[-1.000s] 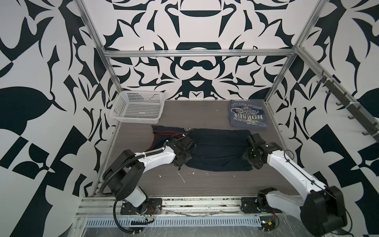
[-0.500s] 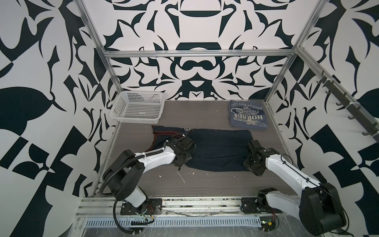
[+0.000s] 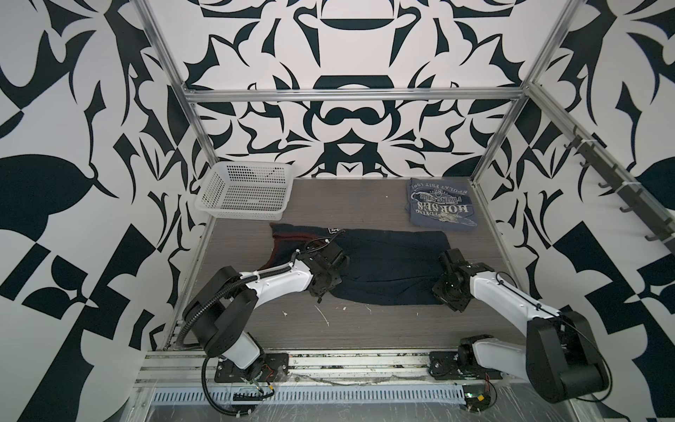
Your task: Fold and stack the tank tops
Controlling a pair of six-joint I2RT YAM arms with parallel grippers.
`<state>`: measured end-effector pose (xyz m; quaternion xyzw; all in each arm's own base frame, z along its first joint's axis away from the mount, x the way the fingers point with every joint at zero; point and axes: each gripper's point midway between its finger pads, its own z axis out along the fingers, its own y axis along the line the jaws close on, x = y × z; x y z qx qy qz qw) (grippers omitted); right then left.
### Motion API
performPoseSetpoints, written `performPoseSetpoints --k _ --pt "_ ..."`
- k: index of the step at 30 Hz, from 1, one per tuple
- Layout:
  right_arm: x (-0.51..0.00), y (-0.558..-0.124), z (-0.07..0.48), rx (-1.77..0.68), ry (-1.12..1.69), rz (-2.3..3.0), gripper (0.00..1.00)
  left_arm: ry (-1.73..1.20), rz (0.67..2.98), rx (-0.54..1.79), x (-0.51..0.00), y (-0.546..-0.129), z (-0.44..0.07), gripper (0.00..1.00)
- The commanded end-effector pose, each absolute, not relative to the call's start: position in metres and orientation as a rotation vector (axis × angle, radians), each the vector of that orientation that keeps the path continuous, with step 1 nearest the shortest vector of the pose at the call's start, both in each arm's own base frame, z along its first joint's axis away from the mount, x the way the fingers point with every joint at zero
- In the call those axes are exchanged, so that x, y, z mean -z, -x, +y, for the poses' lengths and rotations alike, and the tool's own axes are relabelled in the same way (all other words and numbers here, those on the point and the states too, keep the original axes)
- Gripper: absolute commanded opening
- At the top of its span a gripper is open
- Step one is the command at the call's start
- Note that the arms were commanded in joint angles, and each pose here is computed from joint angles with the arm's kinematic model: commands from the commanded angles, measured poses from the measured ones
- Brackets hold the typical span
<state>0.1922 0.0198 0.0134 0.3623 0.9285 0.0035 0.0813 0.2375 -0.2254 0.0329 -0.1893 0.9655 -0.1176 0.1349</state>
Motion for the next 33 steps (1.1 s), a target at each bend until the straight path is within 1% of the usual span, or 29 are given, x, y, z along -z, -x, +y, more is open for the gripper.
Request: performPoseSetpoints --k 1,3,4,5,9,14,20,23,26,28,30,33 --pt "-0.013 -0.186 0.016 0.023 -1.083 2.782 0.27 0.562 2.806 0.314 -0.033 -0.234 -0.220 0.09" --pt "-0.018 -0.186 0.013 0.040 -1.076 2.769 0.20 0.558 2.810 0.327 -0.035 -0.232 -0.221 0.09" --pt "-0.022 -0.186 0.012 0.048 -1.074 2.763 0.07 0.556 2.812 0.335 -0.037 -0.231 -0.222 0.08" --pt "-0.027 -0.186 0.010 0.056 -1.071 2.754 0.00 0.551 2.817 0.347 -0.039 -0.229 -0.224 0.09" --pt "-0.054 -0.178 0.003 0.067 -1.066 2.708 0.00 0.519 2.836 0.326 -0.049 -0.217 -0.226 0.08" --pt "-0.083 -0.158 0.001 0.021 -1.111 2.655 0.00 0.512 2.905 0.278 -0.051 -0.185 -0.223 0.09" --pt "-0.095 -0.135 -0.001 0.020 -1.147 2.671 0.00 0.513 2.988 0.294 -0.048 -0.147 -0.226 0.10" --pt "-0.094 -0.126 -0.001 0.017 -1.165 2.681 0.00 0.486 3.017 0.302 -0.051 -0.136 -0.231 0.10" --pt "-0.095 -0.122 -0.001 0.013 -1.157 2.679 0.00 0.483 3.013 0.319 -0.056 -0.134 -0.233 0.11" --pt "-0.097 -0.127 0.000 -0.007 -1.130 2.665 0.00 0.484 2.995 0.331 -0.063 -0.137 -0.234 0.11" --pt "-0.103 -0.139 -0.002 0.003 -1.091 2.644 0.00 0.469 2.951 0.346 -0.075 -0.146 -0.238 0.13" --pt "-0.115 -0.170 -0.002 0.005 -1.010 2.629 0.00 0.434 2.922 0.394 -0.086 -0.166 -0.250 0.14"
